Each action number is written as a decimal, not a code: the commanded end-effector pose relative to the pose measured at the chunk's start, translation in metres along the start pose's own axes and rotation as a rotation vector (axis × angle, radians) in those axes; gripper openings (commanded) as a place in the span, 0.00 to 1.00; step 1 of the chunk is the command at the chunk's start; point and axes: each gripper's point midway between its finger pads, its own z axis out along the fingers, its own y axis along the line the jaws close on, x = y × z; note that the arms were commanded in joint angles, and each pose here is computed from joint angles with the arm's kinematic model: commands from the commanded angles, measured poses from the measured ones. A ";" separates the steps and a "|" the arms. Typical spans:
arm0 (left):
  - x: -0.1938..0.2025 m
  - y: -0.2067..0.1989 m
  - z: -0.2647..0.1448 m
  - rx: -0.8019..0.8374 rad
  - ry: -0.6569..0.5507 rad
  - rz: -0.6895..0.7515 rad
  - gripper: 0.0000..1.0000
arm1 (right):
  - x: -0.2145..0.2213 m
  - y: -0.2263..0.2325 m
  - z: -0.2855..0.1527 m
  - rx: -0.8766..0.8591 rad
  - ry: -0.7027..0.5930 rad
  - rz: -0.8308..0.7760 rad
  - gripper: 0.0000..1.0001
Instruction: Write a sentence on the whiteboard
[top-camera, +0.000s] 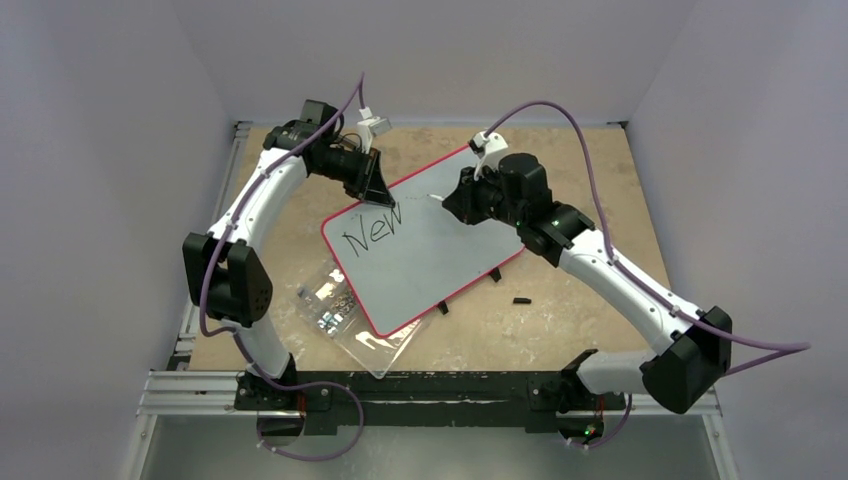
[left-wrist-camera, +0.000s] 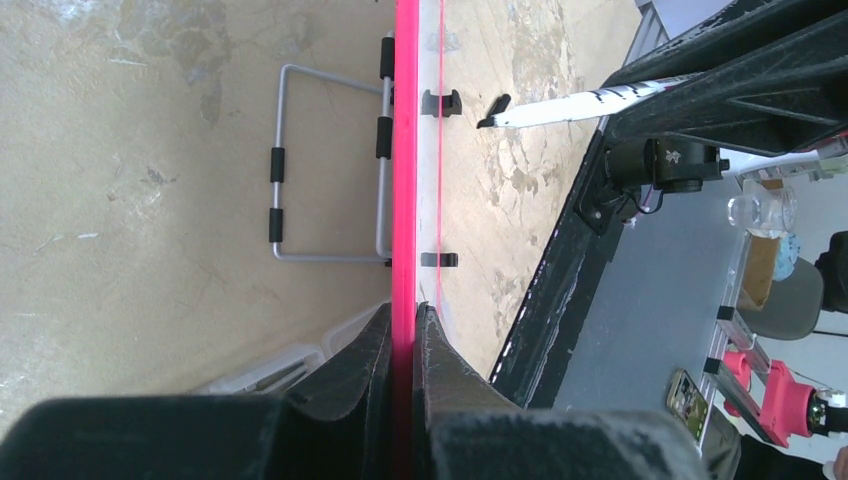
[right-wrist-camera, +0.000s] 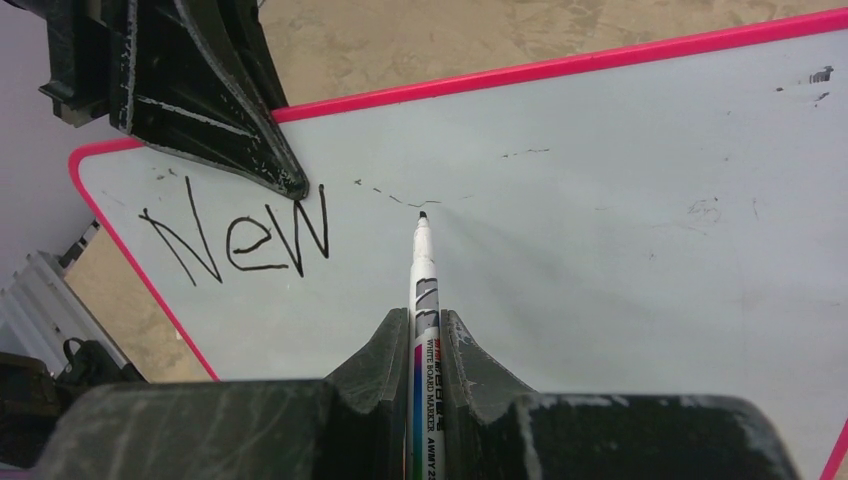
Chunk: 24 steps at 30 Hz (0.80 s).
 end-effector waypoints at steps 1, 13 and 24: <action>-0.002 -0.005 -0.005 -0.037 -0.012 0.077 0.00 | -0.027 0.002 0.004 0.002 -0.078 -0.024 0.00; -0.002 -0.008 -0.006 -0.031 -0.015 0.079 0.00 | -0.044 0.015 0.016 -0.061 -0.099 -0.001 0.00; -0.002 -0.010 -0.006 -0.028 -0.017 0.084 0.00 | -0.039 0.014 0.028 -0.067 -0.082 0.007 0.00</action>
